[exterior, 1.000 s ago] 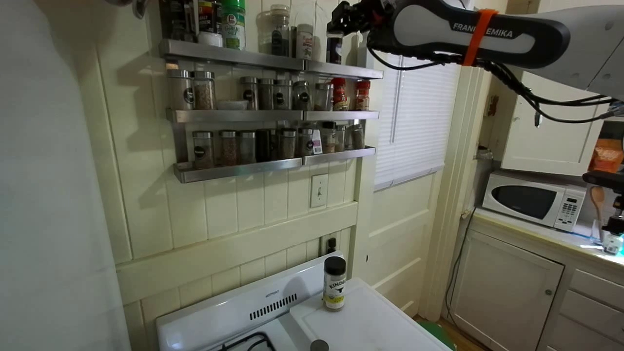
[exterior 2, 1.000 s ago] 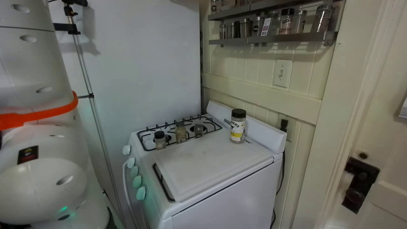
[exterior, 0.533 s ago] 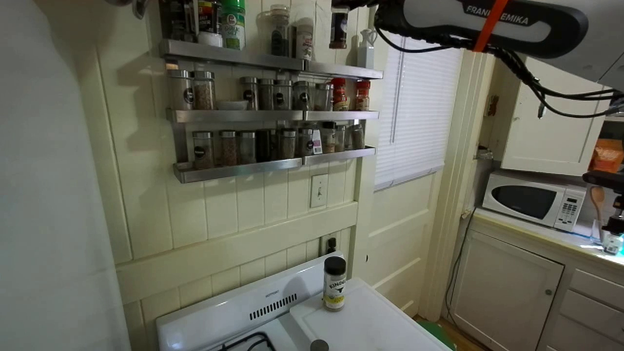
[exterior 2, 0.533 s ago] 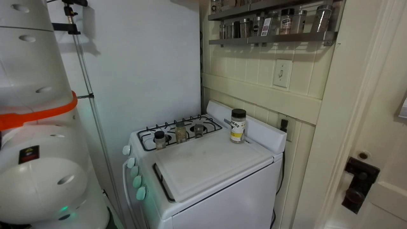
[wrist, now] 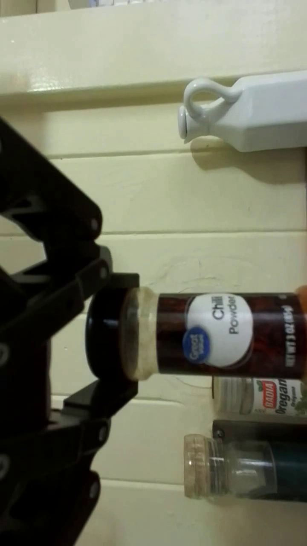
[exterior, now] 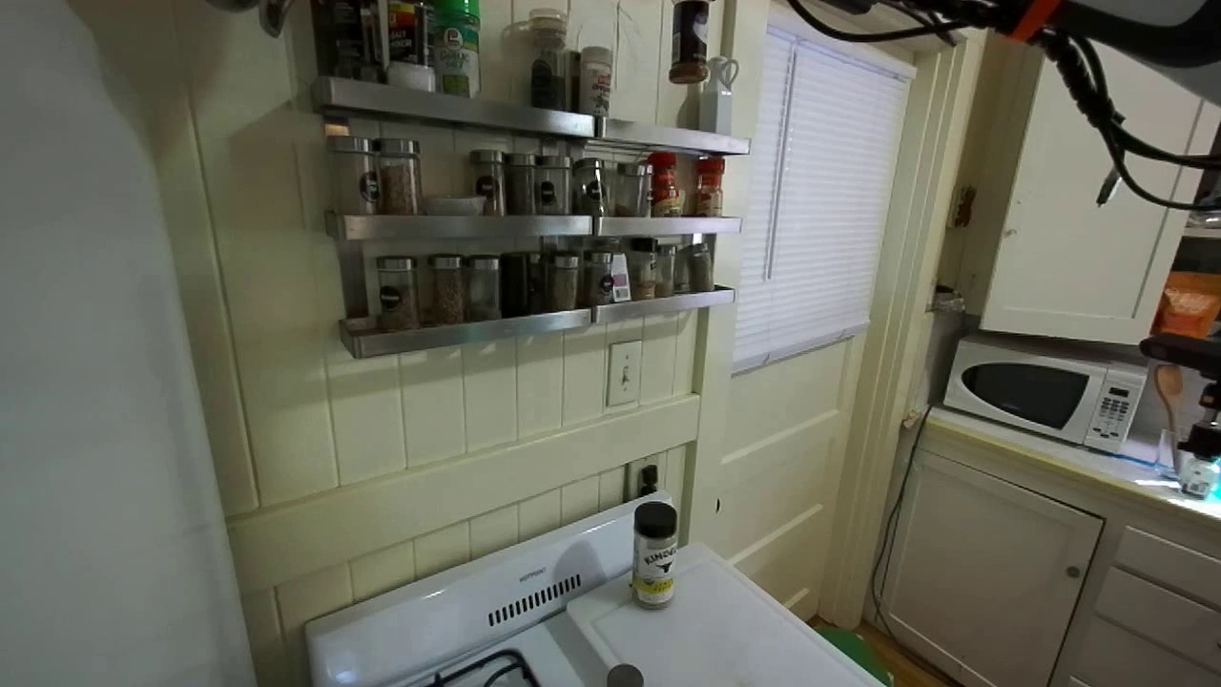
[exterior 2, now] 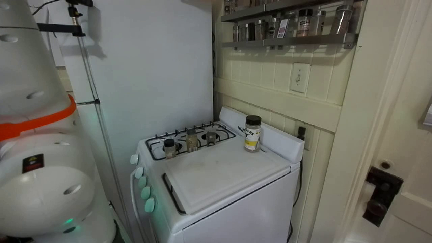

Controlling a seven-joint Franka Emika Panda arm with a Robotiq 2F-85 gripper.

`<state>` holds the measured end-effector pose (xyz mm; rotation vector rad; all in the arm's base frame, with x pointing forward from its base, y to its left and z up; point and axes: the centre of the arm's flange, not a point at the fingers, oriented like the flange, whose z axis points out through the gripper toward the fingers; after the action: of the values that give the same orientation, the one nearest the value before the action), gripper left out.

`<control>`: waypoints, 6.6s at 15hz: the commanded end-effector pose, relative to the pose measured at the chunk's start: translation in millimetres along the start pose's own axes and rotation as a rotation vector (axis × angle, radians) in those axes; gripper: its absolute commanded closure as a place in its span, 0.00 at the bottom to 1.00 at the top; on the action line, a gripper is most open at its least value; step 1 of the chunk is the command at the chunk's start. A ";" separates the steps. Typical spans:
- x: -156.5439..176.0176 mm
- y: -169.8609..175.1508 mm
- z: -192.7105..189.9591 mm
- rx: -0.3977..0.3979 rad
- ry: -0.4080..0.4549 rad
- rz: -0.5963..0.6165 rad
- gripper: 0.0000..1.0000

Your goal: Remove one jar from the topmost shelf and put it on the stovetop.

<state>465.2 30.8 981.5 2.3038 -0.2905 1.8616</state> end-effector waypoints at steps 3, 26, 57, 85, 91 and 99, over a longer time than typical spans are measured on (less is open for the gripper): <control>-43.0 -26.4 -35.4 -0.182 0.001 0.008 0.70; -256.3 14.5 -41.7 -0.604 -0.282 0.265 0.45; -534.8 -152.1 -9.8 -0.137 -0.187 -0.015 0.70; -745.0 -108.0 37.6 -0.269 0.009 0.018 0.70; -775.0 -105.4 51.2 -0.256 0.089 0.075 0.70; -769.1 -114.8 58.8 -0.255 0.092 0.107 0.12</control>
<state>395.8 166.5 238.3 2.0604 -0.5606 1.7984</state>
